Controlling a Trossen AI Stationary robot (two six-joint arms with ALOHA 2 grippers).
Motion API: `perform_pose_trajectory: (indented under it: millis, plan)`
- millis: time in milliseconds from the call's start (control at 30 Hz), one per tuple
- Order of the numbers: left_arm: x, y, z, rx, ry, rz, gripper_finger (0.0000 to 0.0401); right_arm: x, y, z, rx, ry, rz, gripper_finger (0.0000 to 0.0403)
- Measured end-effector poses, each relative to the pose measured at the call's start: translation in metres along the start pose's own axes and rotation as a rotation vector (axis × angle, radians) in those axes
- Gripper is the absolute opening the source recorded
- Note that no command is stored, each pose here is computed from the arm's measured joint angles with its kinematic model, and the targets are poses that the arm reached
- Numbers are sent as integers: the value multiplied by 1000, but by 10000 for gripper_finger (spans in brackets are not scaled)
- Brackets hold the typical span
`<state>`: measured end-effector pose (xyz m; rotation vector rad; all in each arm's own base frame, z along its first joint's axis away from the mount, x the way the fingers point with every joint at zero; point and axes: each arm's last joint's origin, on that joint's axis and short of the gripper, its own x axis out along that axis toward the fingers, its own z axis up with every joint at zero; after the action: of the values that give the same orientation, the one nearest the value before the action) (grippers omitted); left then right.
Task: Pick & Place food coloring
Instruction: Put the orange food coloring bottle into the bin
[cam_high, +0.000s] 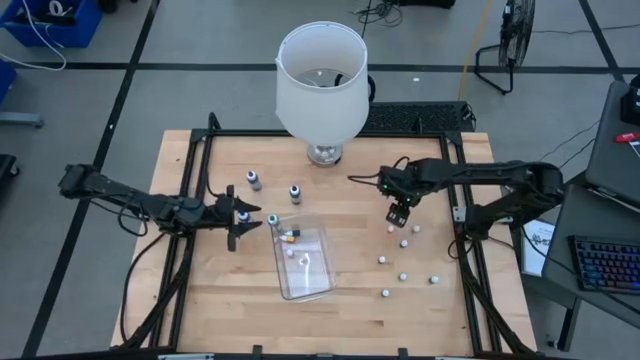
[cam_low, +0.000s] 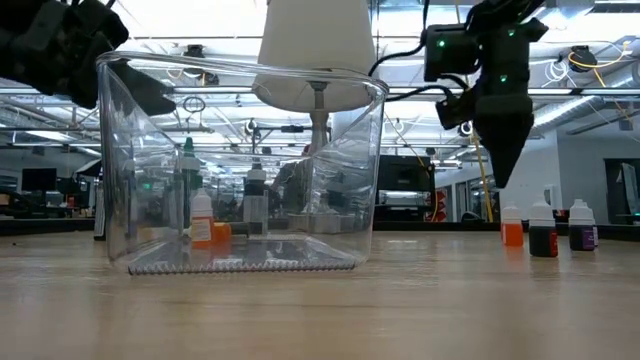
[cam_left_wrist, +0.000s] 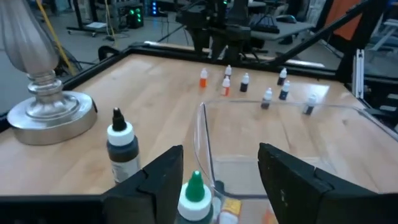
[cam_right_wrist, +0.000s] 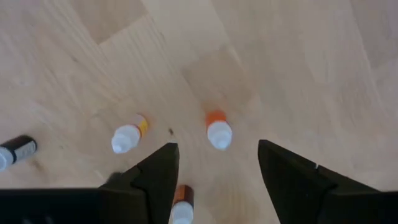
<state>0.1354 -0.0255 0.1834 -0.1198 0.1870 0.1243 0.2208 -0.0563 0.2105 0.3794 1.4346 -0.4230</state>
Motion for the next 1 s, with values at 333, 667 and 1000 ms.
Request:
perform_pose_trajectory:
  millis: [333, 667, 1000]
  plan:
    - [-2, -4, -11, 34, 30, -37, 192, 8, 2, 5, -5, 14, -4, 206]
    - [-12, -3, -7, 62, -37, -8, 207, 13, 0, 0, 1, 54, -16, 203]
    - [-21, 3, -8, 58, -89, 59, 191, 26, -1, -8, -3, 73, -21, 203]
